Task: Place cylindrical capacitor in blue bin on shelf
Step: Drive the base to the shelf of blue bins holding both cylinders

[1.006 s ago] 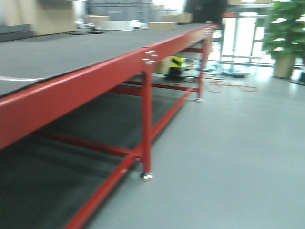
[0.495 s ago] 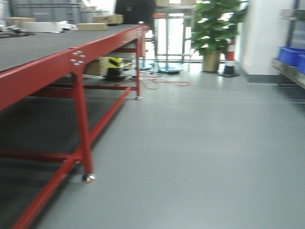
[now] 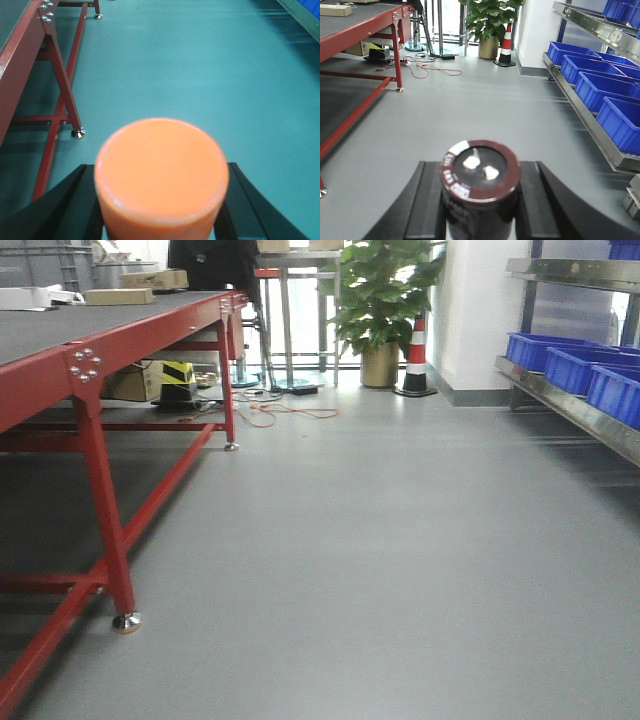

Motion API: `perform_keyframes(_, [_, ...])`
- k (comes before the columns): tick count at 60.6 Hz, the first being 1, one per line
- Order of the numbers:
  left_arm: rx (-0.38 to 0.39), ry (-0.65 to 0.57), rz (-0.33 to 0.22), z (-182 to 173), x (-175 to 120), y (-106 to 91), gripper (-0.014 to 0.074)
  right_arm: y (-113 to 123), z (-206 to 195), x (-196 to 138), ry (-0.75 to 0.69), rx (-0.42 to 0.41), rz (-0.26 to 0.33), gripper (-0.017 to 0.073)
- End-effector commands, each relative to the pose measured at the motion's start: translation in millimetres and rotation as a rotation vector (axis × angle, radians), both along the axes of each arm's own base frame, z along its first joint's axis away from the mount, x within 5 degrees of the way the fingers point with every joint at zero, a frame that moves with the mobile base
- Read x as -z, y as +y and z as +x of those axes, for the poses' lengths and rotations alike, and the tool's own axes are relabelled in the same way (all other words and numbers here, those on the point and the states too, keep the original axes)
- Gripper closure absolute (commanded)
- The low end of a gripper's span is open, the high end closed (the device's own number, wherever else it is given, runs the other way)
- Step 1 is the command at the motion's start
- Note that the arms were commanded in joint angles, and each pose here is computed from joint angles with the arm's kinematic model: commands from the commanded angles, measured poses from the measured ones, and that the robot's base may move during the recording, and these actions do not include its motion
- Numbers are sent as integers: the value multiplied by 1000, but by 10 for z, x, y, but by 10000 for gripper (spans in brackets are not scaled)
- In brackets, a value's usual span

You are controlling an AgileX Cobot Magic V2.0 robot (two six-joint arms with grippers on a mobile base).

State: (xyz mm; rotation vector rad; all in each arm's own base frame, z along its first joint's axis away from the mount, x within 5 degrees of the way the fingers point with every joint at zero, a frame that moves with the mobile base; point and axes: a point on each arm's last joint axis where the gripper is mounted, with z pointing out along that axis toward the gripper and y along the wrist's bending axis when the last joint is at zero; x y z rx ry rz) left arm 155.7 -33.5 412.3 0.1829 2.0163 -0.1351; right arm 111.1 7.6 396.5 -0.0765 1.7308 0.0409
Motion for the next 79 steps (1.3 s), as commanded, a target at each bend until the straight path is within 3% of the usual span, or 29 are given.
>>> perform_keyframes(1, [6,-28,-11,-10,-39,-9,704,-3,-21,-52,-40,2,3,619])
perform_keyframes(79, [6,-30,-11,-18,-43,-7,704,-3,-21,-52,-40,2,3,619])
